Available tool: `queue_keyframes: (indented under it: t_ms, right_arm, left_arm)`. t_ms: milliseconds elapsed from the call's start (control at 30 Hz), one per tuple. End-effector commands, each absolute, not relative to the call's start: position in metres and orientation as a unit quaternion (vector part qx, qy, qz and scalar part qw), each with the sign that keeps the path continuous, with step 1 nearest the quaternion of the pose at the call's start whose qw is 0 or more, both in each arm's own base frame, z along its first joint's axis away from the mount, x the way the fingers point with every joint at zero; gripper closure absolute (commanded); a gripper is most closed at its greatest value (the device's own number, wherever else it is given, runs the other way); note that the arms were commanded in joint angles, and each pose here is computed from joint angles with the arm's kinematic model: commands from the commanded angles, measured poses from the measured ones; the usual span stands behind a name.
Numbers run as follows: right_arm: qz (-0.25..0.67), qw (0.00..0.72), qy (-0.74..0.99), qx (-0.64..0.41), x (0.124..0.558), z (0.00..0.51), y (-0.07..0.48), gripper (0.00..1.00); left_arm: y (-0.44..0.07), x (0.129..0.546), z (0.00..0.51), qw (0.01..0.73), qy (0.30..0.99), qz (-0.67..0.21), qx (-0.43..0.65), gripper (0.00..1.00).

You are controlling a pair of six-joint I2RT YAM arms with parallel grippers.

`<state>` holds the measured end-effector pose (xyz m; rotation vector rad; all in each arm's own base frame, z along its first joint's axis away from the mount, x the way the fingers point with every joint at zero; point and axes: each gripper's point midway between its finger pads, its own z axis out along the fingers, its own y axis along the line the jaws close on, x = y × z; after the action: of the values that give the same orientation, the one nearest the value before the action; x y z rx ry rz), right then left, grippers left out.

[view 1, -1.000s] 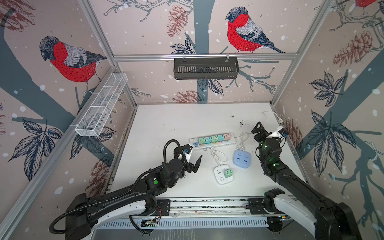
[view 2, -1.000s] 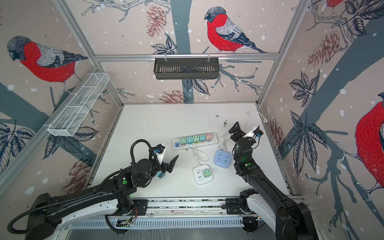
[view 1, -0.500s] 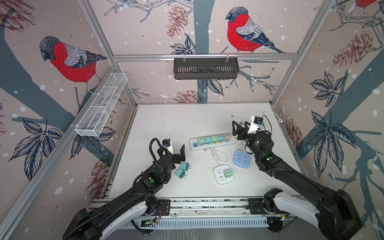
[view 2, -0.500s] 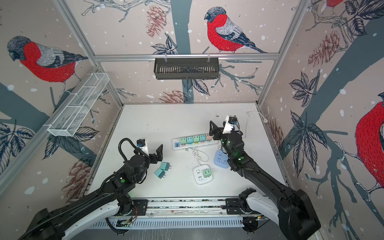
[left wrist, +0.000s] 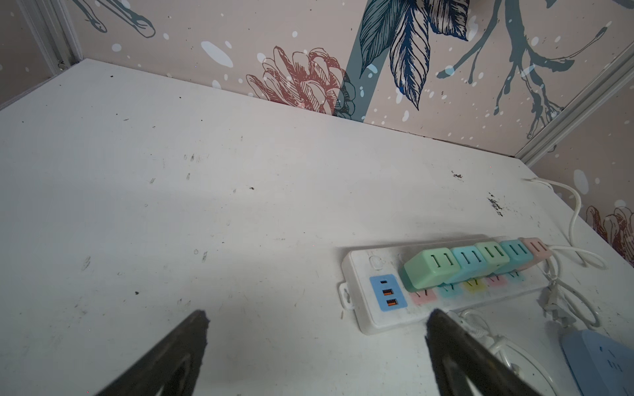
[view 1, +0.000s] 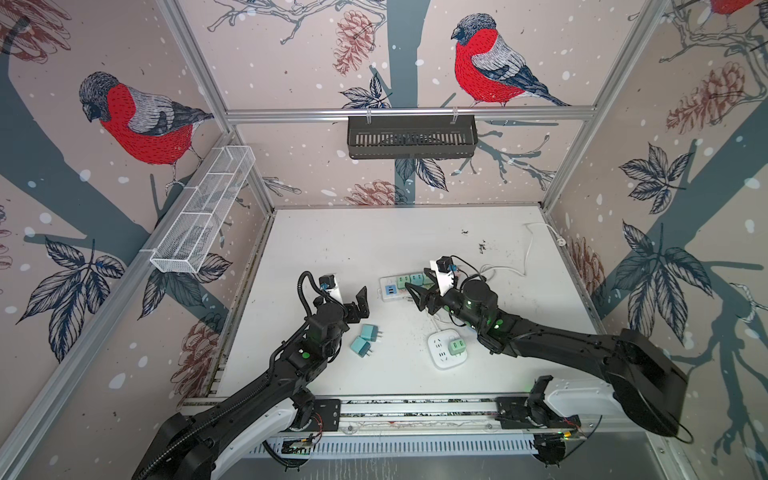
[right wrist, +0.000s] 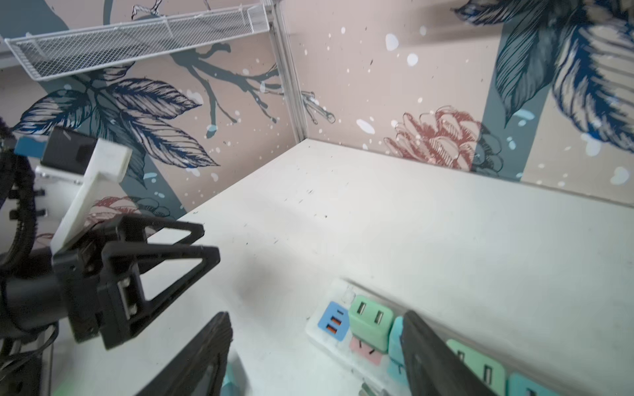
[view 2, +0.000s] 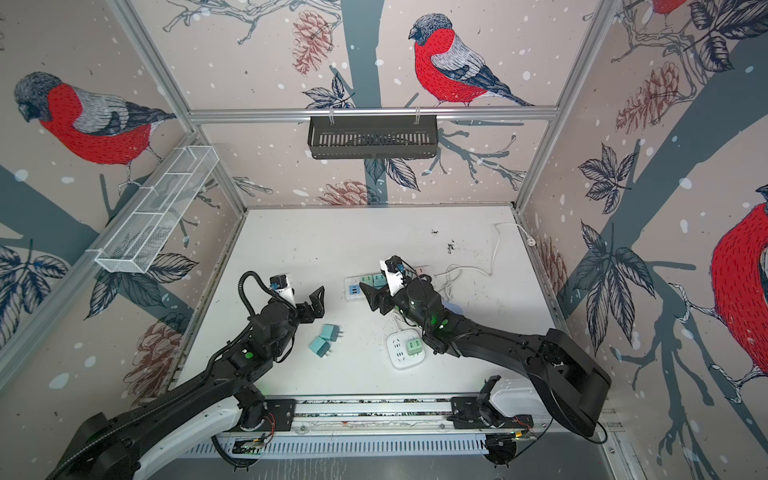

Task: Insert the plug
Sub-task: 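Reach the open right gripper over the loose teal adapters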

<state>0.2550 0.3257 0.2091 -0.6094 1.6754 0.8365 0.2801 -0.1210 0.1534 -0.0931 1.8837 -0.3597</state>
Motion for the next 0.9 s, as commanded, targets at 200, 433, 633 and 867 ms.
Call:
queue_keyframes:
  t_ms: [200, 433, 633, 867]
  right_arm:
    - [0.381, 0.517, 0.700, -0.312, 0.191, 0.168, 0.367, 0.28]
    - [0.385, 0.472, 0.712, -0.350, 0.176, 0.134, 0.381, 0.32]
    - [0.384, 0.421, 0.713, -0.408, 0.160, 0.098, 0.409, 0.42]
    - [0.362, 0.394, 0.724, -0.436, 0.159, 0.068, 0.425, 0.43]
  left_arm:
    - [-0.123, 0.281, 0.171, 0.595, 0.781, -0.182, -0.051, 0.01]
    - [-0.120, 0.281, 0.175, 0.601, 0.779, -0.173, -0.053, 0.01]
    - [-0.118, 0.281, 0.176, 0.605, 0.777, -0.167, -0.051, 0.01]
    - [-0.121, 0.282, 0.178, 0.605, 0.777, -0.171, -0.046, 0.01]
